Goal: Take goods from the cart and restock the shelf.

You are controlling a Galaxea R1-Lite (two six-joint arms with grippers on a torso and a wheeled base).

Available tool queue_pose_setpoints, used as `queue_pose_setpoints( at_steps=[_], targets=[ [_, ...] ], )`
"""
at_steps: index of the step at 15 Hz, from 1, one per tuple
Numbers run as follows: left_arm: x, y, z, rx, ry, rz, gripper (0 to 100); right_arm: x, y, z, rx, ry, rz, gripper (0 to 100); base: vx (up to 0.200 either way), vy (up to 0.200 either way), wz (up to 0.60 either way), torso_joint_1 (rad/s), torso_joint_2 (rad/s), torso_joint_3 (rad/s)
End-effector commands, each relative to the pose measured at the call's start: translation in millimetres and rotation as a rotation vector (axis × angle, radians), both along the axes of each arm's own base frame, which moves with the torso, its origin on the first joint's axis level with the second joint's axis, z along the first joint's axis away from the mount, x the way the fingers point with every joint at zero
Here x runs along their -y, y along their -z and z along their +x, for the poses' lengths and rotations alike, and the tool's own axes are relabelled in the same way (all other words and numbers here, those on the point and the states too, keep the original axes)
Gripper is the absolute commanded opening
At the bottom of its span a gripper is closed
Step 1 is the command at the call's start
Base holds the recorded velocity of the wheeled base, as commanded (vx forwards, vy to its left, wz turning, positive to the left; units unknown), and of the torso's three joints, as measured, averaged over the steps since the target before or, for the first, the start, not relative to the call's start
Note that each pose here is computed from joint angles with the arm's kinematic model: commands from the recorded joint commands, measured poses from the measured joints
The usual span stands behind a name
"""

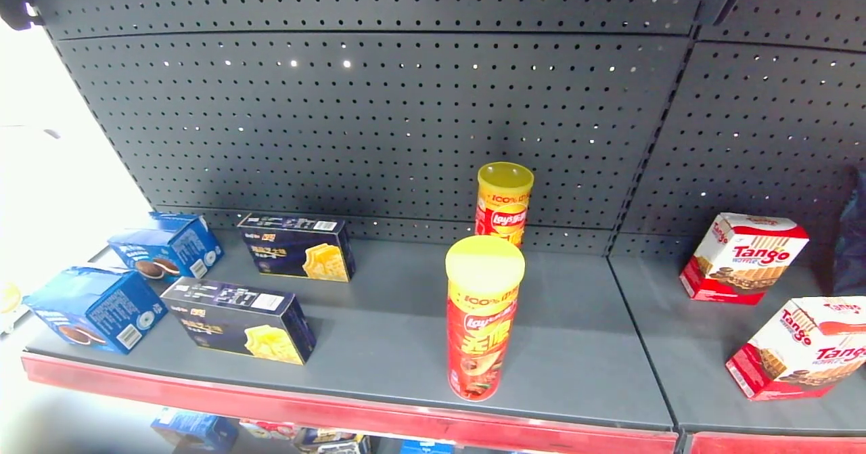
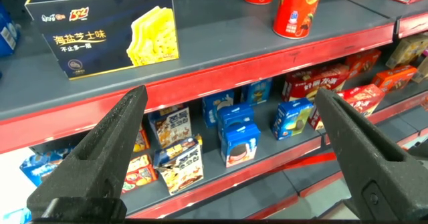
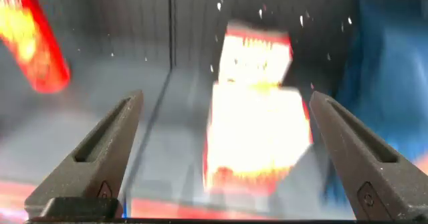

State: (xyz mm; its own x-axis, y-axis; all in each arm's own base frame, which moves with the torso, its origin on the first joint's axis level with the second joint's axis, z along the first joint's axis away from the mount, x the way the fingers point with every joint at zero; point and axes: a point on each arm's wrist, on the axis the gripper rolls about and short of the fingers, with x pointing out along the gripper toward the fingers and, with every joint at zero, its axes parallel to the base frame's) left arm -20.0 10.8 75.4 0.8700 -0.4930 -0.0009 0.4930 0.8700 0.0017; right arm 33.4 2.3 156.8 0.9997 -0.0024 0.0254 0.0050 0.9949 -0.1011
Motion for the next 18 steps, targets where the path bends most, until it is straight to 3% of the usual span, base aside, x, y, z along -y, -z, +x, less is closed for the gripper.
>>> queue_pose_setpoints(
  at_steps=[1,8,12,13,18],
  targets=[
    [0.0,0.0,0,0.001,0.0,-0.001,100,4,45,-33,0.037,-0.014,0.052,100,0.0,0.0,0.0,0.0,0.0,0.0],
    [0.0,0.0,0,0.001,0.0,-0.001,100,2,81,-52,-0.098,0.042,0.105,100,0.0,0.0,0.0,0.0,0.0,0.0],
    [-0.1,0.0,0,0.001,0.0,-0.001,100,2,80,-52,-0.076,0.028,0.097,100,0.0,0.0,0.0,0.0,0.0,0.0],
    [-0.1,0.0,0,0.001,0.0,-0.001,100,3,82,-56,-0.027,0.013,0.106,100,0.0,0.0,0.0,0.0,0.0,0.0],
    [0.0,0.1,0,-0.001,-0.002,0.0,100,3,82,-56,-0.026,0.01,0.101,100,0.0,0.0,0.0,0.0,0.0,0.0]
  ],
)
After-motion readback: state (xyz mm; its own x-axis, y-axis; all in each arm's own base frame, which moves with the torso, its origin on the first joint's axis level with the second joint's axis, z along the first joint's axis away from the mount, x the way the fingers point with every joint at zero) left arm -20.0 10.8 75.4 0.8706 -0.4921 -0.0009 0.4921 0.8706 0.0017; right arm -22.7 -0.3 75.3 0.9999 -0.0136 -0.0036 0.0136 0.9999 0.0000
